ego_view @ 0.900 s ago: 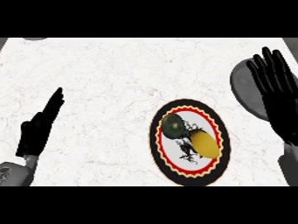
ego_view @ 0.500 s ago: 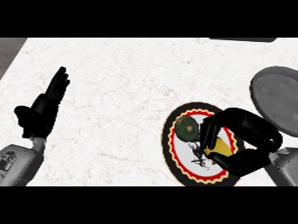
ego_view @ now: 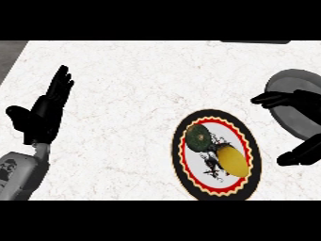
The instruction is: Pick the lemon from the plate and place it in the pan
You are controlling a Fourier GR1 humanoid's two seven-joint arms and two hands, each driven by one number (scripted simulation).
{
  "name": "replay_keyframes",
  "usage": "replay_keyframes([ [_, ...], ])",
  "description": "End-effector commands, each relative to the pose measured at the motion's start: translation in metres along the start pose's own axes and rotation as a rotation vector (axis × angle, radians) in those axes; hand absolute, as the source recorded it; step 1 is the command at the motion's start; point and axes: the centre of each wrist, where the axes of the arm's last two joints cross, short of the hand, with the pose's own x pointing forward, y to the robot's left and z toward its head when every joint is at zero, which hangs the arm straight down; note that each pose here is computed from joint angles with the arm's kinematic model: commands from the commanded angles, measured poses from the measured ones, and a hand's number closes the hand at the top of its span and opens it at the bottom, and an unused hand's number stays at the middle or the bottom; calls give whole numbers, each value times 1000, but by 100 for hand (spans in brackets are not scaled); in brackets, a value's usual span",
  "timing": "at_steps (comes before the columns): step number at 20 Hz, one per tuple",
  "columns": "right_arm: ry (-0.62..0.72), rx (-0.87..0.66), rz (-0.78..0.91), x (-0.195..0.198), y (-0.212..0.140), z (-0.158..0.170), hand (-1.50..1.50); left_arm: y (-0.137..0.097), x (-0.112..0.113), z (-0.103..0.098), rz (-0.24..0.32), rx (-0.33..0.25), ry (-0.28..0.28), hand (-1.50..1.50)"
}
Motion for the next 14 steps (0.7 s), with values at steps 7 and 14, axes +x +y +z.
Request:
replay_keyframes([
  [7,11,381,321,61,-70,-26,-150,-4,-1,-5,-4,23,10,0],
  [14,-60,407,405,76,-79,-59,-150,2,-2,5,4,34,23,0],
])
